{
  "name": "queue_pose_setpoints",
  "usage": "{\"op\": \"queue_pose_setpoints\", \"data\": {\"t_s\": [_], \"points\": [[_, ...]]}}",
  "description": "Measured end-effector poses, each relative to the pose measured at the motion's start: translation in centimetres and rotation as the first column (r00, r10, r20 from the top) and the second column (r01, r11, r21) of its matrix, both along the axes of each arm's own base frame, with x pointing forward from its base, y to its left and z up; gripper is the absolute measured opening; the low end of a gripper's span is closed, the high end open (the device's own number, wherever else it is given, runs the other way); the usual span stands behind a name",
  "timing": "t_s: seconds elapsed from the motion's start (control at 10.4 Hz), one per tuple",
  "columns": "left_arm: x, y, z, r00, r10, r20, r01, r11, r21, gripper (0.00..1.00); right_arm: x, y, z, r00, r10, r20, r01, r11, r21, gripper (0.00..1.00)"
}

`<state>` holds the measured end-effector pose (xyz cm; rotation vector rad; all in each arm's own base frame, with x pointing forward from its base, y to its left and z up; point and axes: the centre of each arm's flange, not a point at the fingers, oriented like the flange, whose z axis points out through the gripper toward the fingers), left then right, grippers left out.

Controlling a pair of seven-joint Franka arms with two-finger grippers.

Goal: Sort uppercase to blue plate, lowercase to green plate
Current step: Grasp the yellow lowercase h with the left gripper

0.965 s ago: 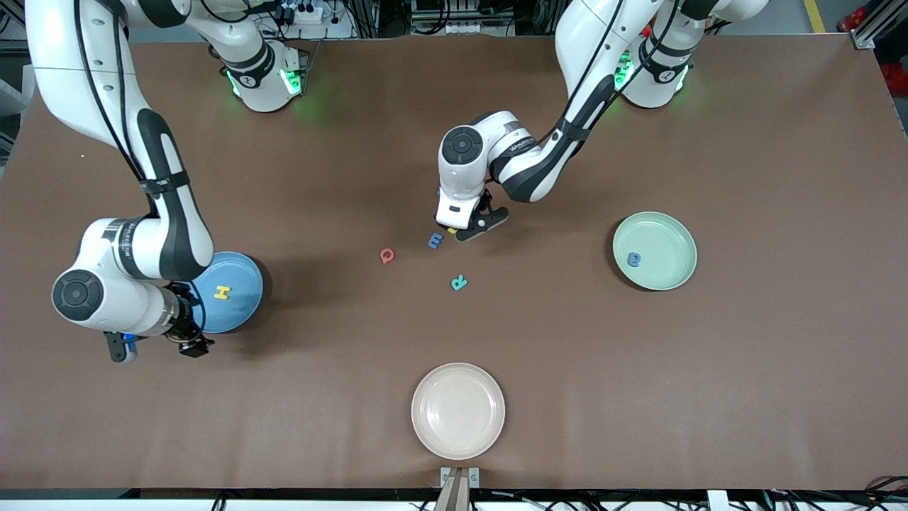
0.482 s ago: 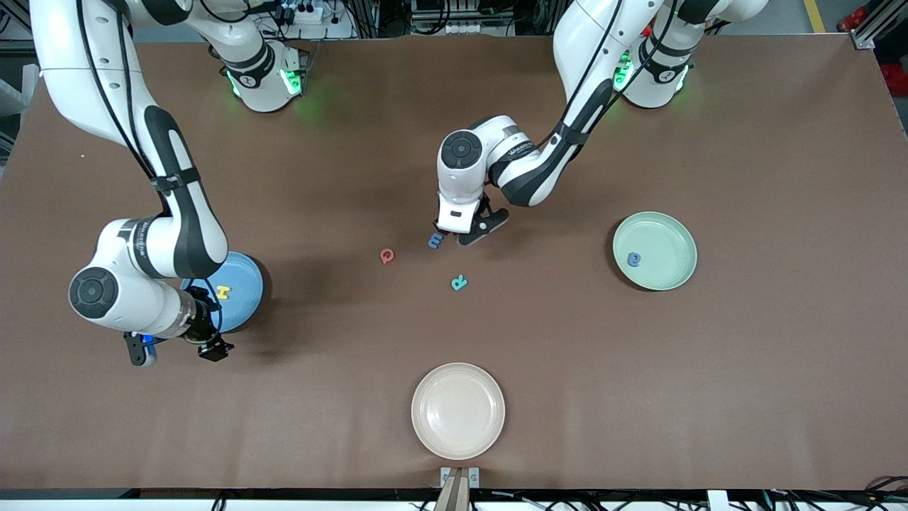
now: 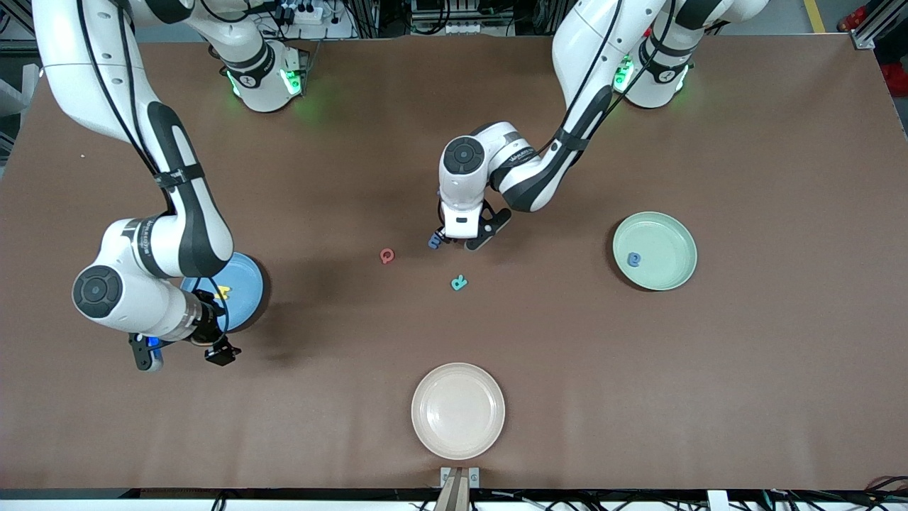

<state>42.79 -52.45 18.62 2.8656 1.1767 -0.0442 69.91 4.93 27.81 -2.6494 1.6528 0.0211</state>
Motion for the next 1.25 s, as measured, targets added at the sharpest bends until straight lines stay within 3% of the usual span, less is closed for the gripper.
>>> {"op": "queue_pose_setpoints", "data": {"t_s": [0.48,0.77,0.96,1.06,1.16,1.25], "points": [[-0.8,-0.4,-0.9,0.994,0.112,-0.015,-0.112,0.994,0.01,0.5,0.2,0.3,0.3,1.0,-0.01,0.005,0.01,1.0,0.021,1.0],[-1.0,-0.5,-1.3,0.992,0.125,-0.019,-0.125,0.992,0.013,0.5,0.2,0.7,0.4,1.0,-0.008,0.007,0.008,1.0,0.026,1.0],[-1.1,-0.6,-1.3,0.992,0.123,-0.018,-0.123,0.992,0.012,0.44,0.2,0.8,0.3,1.0,-0.012,0.006,0.012,0.999,0.033,1.0],[-1.1,-0.7,-1.2,0.992,0.123,-0.016,-0.123,0.992,0.009,0.31,0.2,0.9,0.3,1.0,-0.013,0.007,0.013,0.999,0.034,1.0],[-1.1,-0.7,-1.1,0.992,0.122,-0.015,-0.121,0.993,0.009,0.26,0.3,1.0,0.4,1.0,-0.012,0.008,0.012,0.999,0.034,1.0],[-1.1,-0.8,-1.1,0.993,0.115,-0.013,-0.115,0.993,0.01,0.26,0.3,1.2,0.4,1.0,-0.011,0.009,0.01,0.999,0.034,1.0]]}}
